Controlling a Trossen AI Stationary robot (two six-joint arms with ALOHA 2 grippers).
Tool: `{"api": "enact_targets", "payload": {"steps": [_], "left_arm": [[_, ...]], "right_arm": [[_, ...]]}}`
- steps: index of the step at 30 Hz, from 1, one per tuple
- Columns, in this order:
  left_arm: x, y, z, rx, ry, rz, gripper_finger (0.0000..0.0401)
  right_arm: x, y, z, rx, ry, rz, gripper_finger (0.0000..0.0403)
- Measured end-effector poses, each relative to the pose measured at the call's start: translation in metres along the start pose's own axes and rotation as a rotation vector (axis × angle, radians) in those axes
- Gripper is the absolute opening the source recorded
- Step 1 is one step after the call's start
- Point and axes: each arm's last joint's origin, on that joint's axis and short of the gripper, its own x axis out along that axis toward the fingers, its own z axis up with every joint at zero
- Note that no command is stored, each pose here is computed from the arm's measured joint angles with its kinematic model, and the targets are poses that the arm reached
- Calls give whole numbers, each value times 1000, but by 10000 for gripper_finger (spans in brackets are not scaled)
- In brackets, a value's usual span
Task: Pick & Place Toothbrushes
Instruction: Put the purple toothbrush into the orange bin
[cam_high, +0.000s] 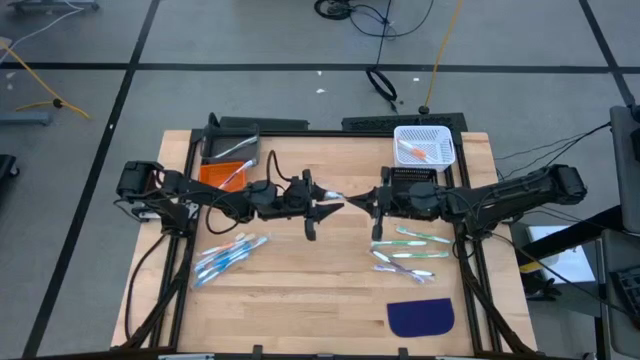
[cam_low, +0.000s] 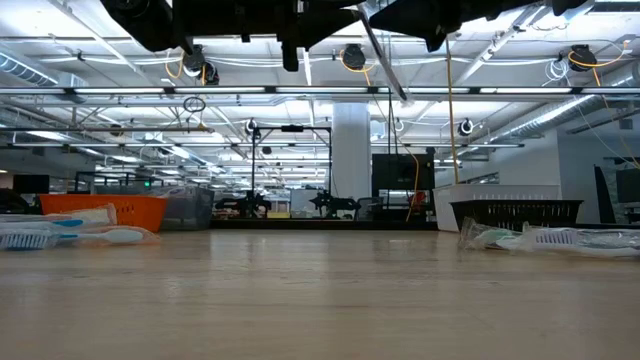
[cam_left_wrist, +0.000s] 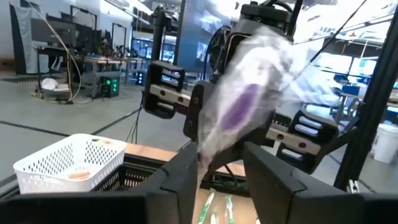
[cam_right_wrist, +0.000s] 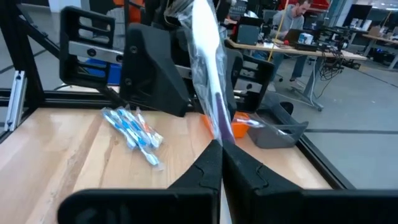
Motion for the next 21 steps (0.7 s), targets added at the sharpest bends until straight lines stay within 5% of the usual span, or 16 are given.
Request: {"api": "enact_targets", "payload": {"steps": [9,21], "left_arm": [[0,2,1,26,-11,17,11],[0,3,0,24,-5,51,0]], "right_arm": [[0,0,0,1,-5,5,0],[0,0,-2,-6,18,3,0]]}}
